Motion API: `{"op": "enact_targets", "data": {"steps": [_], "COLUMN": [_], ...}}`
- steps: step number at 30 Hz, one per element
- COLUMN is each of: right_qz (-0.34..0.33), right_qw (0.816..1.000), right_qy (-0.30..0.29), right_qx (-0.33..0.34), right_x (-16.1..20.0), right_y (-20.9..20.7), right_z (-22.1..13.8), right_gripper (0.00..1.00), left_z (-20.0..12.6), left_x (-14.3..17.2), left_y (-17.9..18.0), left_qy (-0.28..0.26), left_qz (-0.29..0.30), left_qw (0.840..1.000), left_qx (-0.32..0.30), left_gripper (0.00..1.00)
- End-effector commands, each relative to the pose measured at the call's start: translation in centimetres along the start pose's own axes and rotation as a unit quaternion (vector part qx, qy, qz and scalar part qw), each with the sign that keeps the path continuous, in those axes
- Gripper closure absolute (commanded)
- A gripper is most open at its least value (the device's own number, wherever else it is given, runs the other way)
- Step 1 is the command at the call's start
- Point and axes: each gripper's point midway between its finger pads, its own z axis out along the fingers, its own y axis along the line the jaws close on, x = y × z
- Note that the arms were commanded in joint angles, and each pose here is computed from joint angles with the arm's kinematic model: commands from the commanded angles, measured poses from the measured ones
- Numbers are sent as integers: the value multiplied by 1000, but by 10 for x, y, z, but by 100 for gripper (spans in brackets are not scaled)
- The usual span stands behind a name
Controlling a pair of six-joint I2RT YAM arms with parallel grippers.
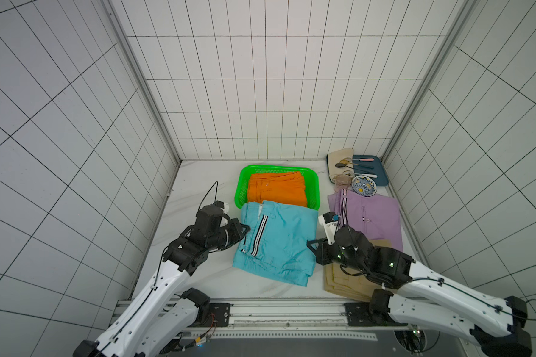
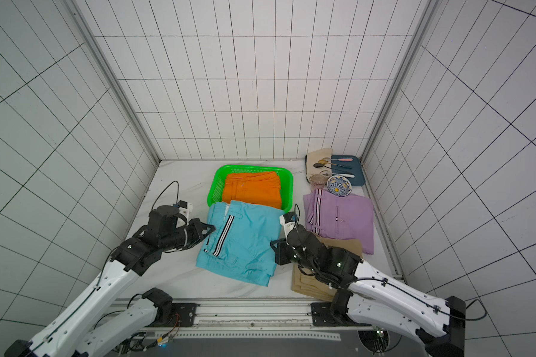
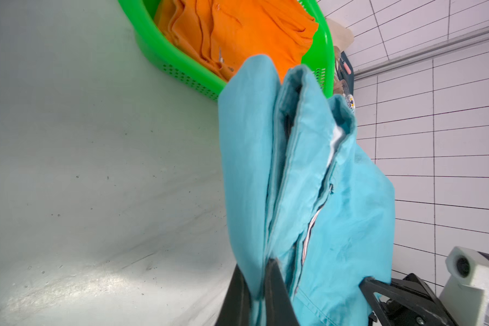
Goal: Put the folded long pants in the basket
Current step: Pick up the long pant at the center of the board, then place the long pant in the basket.
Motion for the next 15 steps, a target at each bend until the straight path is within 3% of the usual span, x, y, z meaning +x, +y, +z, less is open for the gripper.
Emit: {"op": "enact_targets", "data": {"steps": [1,8,15], "right_qz": [-30,-14,15], "right_qw": [999,997,996], "right_qy": [-17,-40,-31], "right_qx": [34,61,81], "right_x": [-54,-141,-179], "right_y": [6,-11,-57], "right_z": [-34,-13,39], "right_gripper": [100,100,100], "left_z": [-22,-1,50], "left_x": [-43,-108,-154], "left_y": [-31,-63,-57], "left_qy": [-35,-19,-24], "left_qz": [19,8,-2], "left_qw": [999,1000,999], "left_qx": [-5,0,-46], "left_gripper": [100,100,100]}}
